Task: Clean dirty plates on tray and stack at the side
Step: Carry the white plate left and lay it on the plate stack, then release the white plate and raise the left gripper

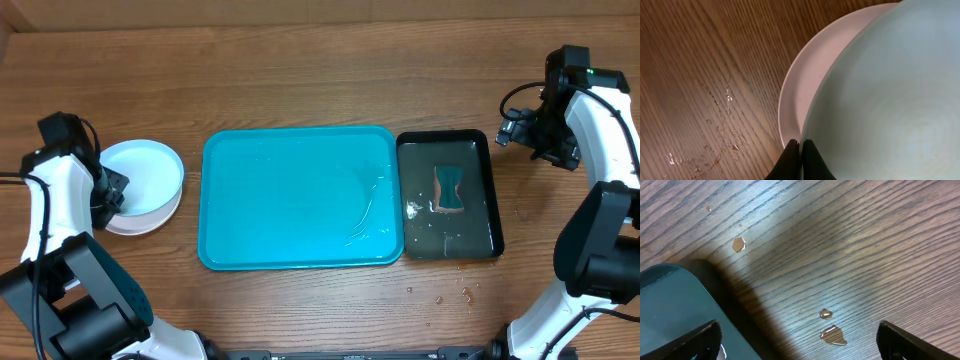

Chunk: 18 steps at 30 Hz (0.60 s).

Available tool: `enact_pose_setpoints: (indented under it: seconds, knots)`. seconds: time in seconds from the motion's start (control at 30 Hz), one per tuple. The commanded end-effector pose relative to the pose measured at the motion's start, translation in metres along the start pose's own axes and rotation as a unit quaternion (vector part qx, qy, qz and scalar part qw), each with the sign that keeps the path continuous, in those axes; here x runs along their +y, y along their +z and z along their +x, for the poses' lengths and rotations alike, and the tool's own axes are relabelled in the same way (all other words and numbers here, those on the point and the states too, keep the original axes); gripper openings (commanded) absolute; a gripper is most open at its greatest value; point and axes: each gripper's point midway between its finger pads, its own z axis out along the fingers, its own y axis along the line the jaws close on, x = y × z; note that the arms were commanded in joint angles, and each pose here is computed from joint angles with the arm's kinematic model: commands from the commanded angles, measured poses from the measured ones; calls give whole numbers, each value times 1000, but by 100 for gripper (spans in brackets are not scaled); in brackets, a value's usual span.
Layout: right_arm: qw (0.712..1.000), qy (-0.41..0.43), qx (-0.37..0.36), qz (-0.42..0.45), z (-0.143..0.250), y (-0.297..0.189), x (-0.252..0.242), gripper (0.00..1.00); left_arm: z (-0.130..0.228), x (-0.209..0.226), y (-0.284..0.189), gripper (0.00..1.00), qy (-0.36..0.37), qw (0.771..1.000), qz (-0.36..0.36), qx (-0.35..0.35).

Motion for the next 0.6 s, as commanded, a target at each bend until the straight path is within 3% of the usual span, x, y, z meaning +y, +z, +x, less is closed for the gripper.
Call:
enact_pose_setpoints:
  seconds: [0.0, 0.2, 0.4, 0.47, 0.57]
  knots:
    - [1000, 6, -17, -1, -5, -10, -2, 100, -6, 3, -4, 4, 8, 1000, -8, -24]
    - [1000, 6, -17, -1, -5, -10, -2, 100, -2, -14, -6, 18, 58, 998, 31, -12]
    - [1000, 6, -17, -1, -5, -10, -2, 100, -3, -14, -10, 22, 68, 997, 32, -12]
    - [1000, 6, -17, -1, -5, -10, -2, 100, -2, -13, -11, 20, 69, 997, 29, -8]
    - [1000, 6, -17, -1, -5, -10, -2, 100, 4, -6, -11, 6, 72, 997, 18, 5]
